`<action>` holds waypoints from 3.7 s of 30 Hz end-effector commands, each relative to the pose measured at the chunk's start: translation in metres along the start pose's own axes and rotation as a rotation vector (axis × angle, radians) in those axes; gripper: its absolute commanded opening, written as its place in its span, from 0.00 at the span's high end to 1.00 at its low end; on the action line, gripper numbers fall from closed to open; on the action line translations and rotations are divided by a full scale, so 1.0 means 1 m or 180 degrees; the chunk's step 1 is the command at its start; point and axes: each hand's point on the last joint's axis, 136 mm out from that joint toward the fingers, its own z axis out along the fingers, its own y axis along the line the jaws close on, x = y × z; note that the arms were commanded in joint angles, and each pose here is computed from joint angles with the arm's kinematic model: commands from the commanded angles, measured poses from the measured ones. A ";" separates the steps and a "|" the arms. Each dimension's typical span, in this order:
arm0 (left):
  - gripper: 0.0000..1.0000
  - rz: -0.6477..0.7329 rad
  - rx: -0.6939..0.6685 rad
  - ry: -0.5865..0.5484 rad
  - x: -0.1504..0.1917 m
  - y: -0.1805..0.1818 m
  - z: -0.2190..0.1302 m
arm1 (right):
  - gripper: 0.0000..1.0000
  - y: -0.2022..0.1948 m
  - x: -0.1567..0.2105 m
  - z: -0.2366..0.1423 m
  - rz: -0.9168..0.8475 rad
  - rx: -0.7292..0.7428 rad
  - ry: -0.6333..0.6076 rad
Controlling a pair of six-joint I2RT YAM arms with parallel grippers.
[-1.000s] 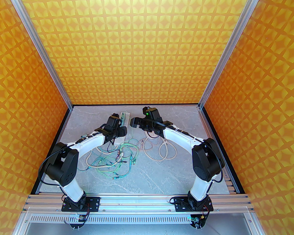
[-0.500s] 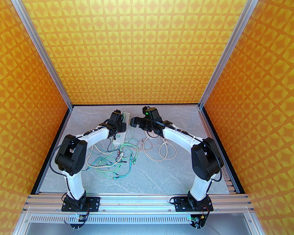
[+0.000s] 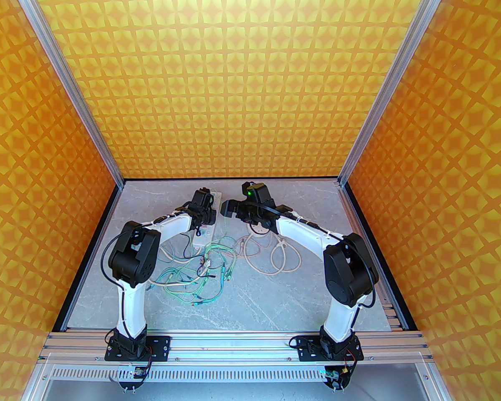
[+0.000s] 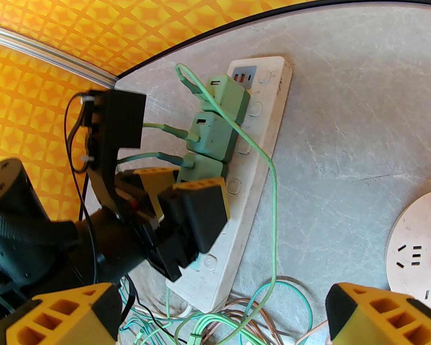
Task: Pull the plug off the socket
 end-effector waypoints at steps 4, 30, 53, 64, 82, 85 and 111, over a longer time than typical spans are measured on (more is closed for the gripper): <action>0.71 0.0113 -0.0059 -0.0033 -0.006 0.006 0.002 | 0.05 0.005 -0.002 0.014 -0.0015 -0.0124 0.0138; 0.72 0.0128 0.0249 0.0089 0.027 0.002 -0.039 | 0.97 0.016 0.023 0.119 0.0336 -0.0418 0.0539; 0.72 0.0087 0.0270 0.0095 0.017 -0.001 -0.044 | 1.00 -0.043 0.067 0.166 0.0330 0.0311 0.0842; 0.73 0.0037 0.0321 -0.0008 -0.003 -0.005 -0.060 | 1.00 -0.052 0.069 0.165 0.0259 0.0473 0.0880; 0.81 0.0431 0.0011 0.0092 0.011 -0.015 -0.058 | 1.00 -0.046 0.063 0.162 0.0248 0.0445 0.0859; 0.81 0.0431 -0.0010 0.0105 0.015 -0.015 -0.057 | 1.00 -0.046 0.063 0.162 0.0237 0.0450 0.0857; 0.84 0.0138 -0.0006 -0.0072 -0.005 0.004 -0.095 | 0.99 -0.016 0.043 0.143 0.0120 0.0190 0.0746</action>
